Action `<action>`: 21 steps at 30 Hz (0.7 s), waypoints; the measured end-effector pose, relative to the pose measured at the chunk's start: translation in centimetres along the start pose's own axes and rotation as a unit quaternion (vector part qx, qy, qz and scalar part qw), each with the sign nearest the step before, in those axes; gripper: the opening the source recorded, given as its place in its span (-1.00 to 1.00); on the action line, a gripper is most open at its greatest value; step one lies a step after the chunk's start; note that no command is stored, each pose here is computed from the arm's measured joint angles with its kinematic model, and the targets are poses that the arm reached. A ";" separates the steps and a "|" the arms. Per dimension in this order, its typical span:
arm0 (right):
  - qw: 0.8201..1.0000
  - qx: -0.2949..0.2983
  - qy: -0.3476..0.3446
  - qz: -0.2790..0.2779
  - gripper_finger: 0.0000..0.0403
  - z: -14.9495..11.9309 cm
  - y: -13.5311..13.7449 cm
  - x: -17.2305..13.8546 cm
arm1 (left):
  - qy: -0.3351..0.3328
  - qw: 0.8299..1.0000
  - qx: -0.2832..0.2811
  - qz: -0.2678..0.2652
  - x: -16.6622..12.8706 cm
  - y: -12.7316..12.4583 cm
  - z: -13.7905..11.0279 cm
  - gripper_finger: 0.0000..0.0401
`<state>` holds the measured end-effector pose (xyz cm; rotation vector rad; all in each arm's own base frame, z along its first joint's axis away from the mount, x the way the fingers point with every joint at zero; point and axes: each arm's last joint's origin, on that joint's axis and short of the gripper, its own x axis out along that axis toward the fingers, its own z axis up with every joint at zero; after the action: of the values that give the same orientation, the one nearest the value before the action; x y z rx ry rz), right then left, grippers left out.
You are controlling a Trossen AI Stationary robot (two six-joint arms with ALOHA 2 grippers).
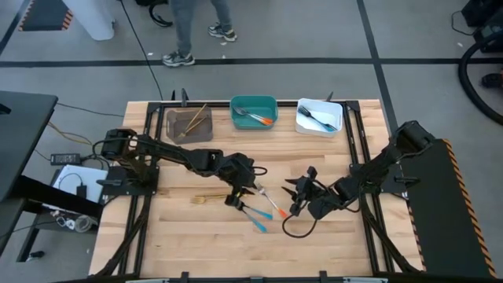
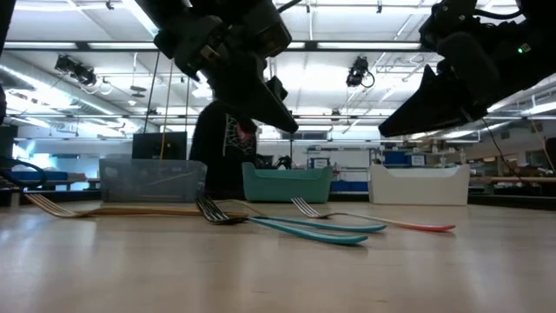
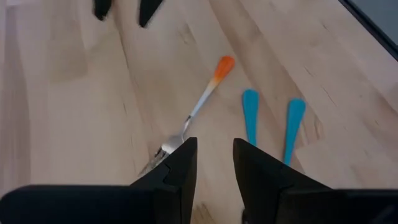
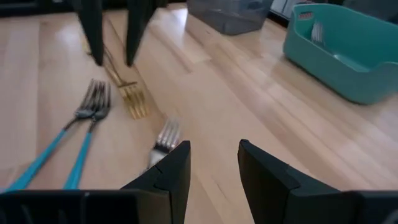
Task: Sort silverware by color (type)
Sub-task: Put the orange fork into the blue bin
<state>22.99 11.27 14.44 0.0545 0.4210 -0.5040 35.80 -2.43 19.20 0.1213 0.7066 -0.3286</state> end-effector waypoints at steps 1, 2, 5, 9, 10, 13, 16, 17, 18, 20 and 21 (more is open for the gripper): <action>1.000 -0.002 -0.001 -0.004 -0.30 0.0 -0.1 -0.1 | -0.001 1.000 0.003 -0.001 0.0 0.0 0.0 -0.44; 1.000 -0.005 -0.004 -0.008 -0.30 -0.1 -0.2 -0.2 | -0.005 1.000 0.008 -0.001 0.1 0.0 0.1 -0.44; 1.000 -0.003 -0.002 -0.006 -0.30 -0.1 -0.3 -0.3 | -0.011 1.000 0.017 -0.003 0.3 0.0 0.1 -0.44; 1.000 -0.004 0.007 -0.003 -0.30 -0.3 -0.3 -0.5 | -0.022 0.999 0.034 -0.014 0.9 0.1 0.0 -0.44; 1.000 -0.001 0.007 -0.003 -0.30 -0.3 -0.3 -0.6 | -0.031 0.999 0.037 -0.017 1.2 0.2 0.1 -0.44; 1.000 0.004 0.020 0.001 -0.30 -0.5 -0.5 -0.6 | -0.032 0.999 0.034 -0.024 1.6 0.3 0.0 -0.44; 0.999 0.023 0.035 0.010 -0.30 -0.5 -0.6 -0.5 | -0.027 0.999 0.032 -0.025 2.1 0.4 0.0 -0.44; 0.999 0.028 0.041 0.015 -0.30 -0.5 -0.6 -0.4 | -0.027 0.999 0.032 -0.025 2.3 0.5 0.1 -0.44; 0.998 0.033 0.047 0.020 -0.30 -0.4 -0.7 -0.3 | -0.025 0.999 0.032 -0.024 2.5 0.5 0.1 -0.44; 0.996 0.050 0.061 0.038 -0.30 0.0 -0.5 0.3 | -0.013 0.999 0.028 -0.017 2.5 0.5 -0.1 -0.44; 0.995 0.054 0.070 0.047 -0.30 0.1 -0.4 0.6 | -0.008 1.000 0.027 -0.009 2.5 0.5 -0.2 -0.44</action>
<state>23.34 10.67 14.32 0.2144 0.5260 -0.4311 37.67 -2.52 17.37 0.1639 0.6840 -0.3667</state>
